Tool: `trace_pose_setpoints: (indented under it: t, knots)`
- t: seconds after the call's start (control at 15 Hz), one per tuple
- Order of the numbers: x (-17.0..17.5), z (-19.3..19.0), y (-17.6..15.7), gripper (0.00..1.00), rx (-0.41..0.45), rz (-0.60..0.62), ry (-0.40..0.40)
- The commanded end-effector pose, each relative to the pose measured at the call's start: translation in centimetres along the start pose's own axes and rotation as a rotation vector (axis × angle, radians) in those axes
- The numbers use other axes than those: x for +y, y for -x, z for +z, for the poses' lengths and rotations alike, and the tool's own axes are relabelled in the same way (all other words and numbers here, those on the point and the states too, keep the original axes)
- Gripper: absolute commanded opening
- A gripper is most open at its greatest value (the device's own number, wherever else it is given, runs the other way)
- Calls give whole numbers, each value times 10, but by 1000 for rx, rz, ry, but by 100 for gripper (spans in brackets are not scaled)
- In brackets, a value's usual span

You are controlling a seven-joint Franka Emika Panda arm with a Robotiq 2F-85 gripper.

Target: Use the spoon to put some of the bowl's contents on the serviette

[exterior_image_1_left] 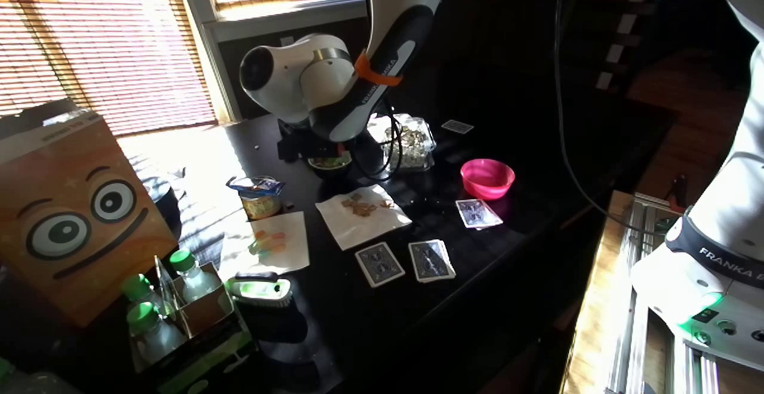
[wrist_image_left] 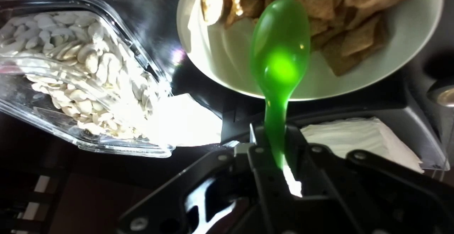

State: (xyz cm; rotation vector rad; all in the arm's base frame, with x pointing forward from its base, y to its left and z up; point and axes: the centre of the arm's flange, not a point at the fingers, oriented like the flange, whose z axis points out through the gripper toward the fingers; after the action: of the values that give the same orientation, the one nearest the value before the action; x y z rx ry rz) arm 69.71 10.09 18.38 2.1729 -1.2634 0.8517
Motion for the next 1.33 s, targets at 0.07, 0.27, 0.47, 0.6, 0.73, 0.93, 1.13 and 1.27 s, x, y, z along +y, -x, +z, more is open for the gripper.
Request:
trace_pose_setpoints:
  t: [0.07, 0.27, 0.47, 0.6, 0.73, 0.93, 1.13, 1.27]
  knots:
    - [1, 18, 4, 4, -4, -4, 24]
    - [0, 21, 7, 4, -27, 0, 15]
    - [-2, 17, 5, 4, -66, 18, -3]
    - [-3, 16, 4, 4, -93, 32, -10]
    - [-5, 19, 6, 4, -107, 44, -2]
    - [-8, 24, 12, 4, -134, 55, 15]
    - [-9, 23, 16, 4, -156, 64, 14]
    - [-7, 20, 15, 4, -159, 77, 11]
